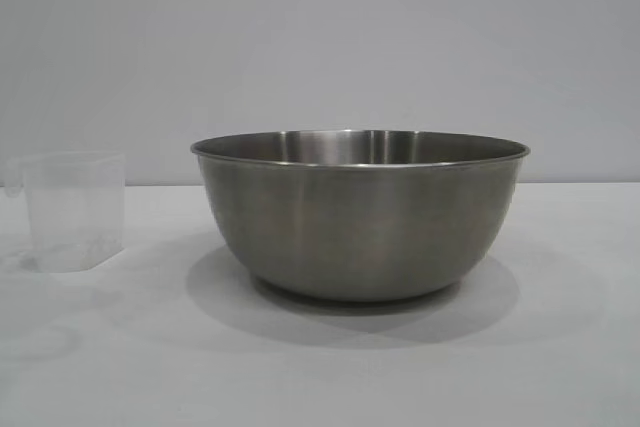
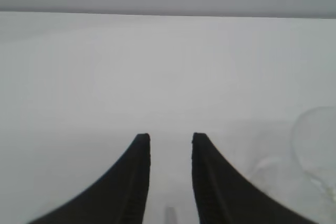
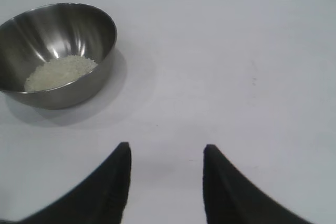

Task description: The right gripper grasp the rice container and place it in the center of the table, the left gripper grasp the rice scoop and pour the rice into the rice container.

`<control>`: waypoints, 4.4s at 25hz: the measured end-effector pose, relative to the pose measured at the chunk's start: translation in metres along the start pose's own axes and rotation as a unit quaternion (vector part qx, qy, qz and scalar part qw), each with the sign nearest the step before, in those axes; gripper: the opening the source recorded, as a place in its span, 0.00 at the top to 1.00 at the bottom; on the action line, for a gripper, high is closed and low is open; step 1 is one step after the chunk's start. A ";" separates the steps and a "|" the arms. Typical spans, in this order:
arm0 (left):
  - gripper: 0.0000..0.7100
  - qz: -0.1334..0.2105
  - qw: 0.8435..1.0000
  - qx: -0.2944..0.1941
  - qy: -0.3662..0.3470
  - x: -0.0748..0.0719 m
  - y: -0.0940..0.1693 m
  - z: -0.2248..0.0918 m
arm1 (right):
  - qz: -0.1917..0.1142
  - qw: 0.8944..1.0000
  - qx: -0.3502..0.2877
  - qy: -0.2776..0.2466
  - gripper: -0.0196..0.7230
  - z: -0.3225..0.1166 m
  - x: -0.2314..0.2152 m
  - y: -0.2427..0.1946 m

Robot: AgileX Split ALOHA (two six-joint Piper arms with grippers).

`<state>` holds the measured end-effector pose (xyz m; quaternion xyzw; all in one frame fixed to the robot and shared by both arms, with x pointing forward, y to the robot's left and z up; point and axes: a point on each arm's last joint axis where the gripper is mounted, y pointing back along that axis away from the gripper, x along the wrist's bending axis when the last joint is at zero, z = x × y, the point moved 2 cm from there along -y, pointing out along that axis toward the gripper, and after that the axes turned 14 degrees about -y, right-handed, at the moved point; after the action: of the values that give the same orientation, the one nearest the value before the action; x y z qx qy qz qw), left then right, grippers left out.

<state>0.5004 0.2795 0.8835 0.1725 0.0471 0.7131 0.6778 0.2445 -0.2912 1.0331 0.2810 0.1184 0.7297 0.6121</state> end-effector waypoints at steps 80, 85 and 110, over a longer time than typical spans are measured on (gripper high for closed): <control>0.77 -0.032 0.992 0.110 -0.044 0.056 0.284 0.057 | 0.000 1.000 0.000 0.000 0.56 0.000 0.000 0.000; 0.77 -0.029 0.993 0.110 -0.042 0.056 0.284 0.057 | 0.000 1.000 0.000 0.000 0.56 0.000 0.000 0.000; 0.77 -0.029 0.993 0.110 -0.040 0.056 0.284 0.057 | -0.072 0.996 -0.023 -0.046 0.56 0.001 -0.001 -0.001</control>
<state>0.2470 0.3035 1.0328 0.2730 0.1034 0.6766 0.6761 0.2460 -0.2923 1.0331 0.2903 0.0931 0.6727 0.6742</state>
